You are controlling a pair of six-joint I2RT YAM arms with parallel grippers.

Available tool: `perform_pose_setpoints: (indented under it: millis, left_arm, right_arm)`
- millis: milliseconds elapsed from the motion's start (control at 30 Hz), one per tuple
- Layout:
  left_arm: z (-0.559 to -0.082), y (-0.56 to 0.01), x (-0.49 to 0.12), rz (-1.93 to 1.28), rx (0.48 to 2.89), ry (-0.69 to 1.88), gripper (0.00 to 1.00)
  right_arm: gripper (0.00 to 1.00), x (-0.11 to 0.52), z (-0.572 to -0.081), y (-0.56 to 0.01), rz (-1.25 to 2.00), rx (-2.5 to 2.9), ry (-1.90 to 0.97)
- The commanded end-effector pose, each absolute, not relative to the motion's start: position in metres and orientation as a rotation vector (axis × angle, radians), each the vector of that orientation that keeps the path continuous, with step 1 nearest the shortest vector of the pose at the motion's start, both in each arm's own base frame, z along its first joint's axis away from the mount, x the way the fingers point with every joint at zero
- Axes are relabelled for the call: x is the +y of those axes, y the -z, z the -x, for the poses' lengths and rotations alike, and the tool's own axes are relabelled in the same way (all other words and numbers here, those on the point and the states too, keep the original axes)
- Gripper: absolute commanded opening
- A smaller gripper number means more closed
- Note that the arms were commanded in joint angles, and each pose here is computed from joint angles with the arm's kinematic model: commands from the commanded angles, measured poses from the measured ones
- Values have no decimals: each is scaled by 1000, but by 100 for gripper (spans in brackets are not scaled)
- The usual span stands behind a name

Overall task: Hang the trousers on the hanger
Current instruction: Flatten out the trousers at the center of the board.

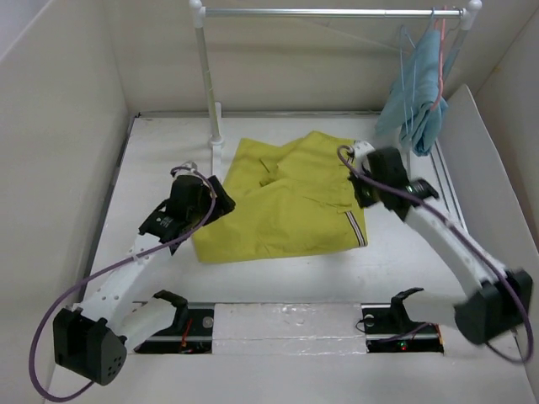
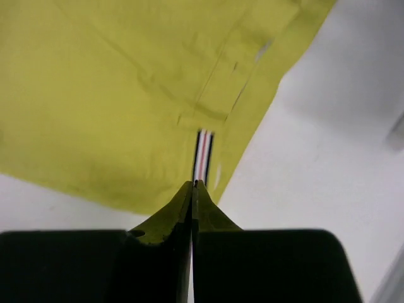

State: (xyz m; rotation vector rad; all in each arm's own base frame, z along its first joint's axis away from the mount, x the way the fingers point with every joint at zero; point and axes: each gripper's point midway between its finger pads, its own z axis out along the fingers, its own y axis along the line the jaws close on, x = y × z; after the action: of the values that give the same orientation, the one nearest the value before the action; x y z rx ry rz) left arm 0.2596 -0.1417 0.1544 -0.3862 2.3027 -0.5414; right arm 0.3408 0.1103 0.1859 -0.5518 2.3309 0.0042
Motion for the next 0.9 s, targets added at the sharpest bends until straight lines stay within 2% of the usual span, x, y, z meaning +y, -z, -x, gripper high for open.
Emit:
perform_pose_setpoints:
  millis: [0, 67, 100, 133, 200, 267, 333, 433, 467, 533, 600, 633, 667, 733, 767, 867]
  left_arm:
    - [-278, -151, -100, 645, 2252, 438, 77]
    - [-282, -141, -60, 858, 2222, 383, 76]
    - [-282, -138, -47, 914, 2208, 377, 77]
    - [-277, -129, -44, 949, 2229, 435, 77]
    - [-271, -118, -8, 1097, 2178, 431, 77]
    - [-260, -98, 6, 1187, 2188, 447, 77]
    - [-261, -85, 0, 1159, 2211, 487, 78]
    - [-263, -68, -14, 1132, 2269, 589, 78]
    - [-265, -58, -29, 1089, 2315, 654, 72]
    - [-267, -54, -35, 1077, 2320, 688, 71]
    - [-276, -61, -55, 991, 2300, 804, 67]
    - [-278, -64, -60, 985, 2291, 831, 63]
    - [-281, -64, -62, 977, 2287, 827, 40]
    - [-292, -67, -53, 969, 2261, 751, 18]
    - [-296, -68, -49, 971, 2260, 725, 0]
    - [-319, -118, -30, 928, 2183, 695, 0]
  right_arm:
    - [0, 111, -288, -143, 385, 2333, -269]
    - [0, 107, -262, -138, 285, 2334, -320]
    - [25, 102, -256, -132, 253, 2336, -307]
    - [44, 94, -247, -118, 220, 2366, -297]
    - [76, 92, -243, -113, 194, 2371, -345]
    - [81, 85, -243, -99, 173, 2396, -362]
    - [83, 90, -248, -86, 189, 2427, -426]
    - [81, 95, -254, -69, 212, 2479, -475]
    - [77, 97, -262, -67, 227, 2461, -481]
    - [75, 99, -262, -60, 228, 2475, -491]
    - [69, 103, -268, -58, 236, 2464, -530]
    - [61, 104, -269, -51, 236, 2489, -536]
    - [30, 106, -271, -49, 253, 2488, -552]
    - [5, 108, -281, -56, 265, 2474, -552]
    - [0, 108, -284, -62, 285, 2460, -549]
    - [0, 113, -300, -125, 319, 2311, -540]
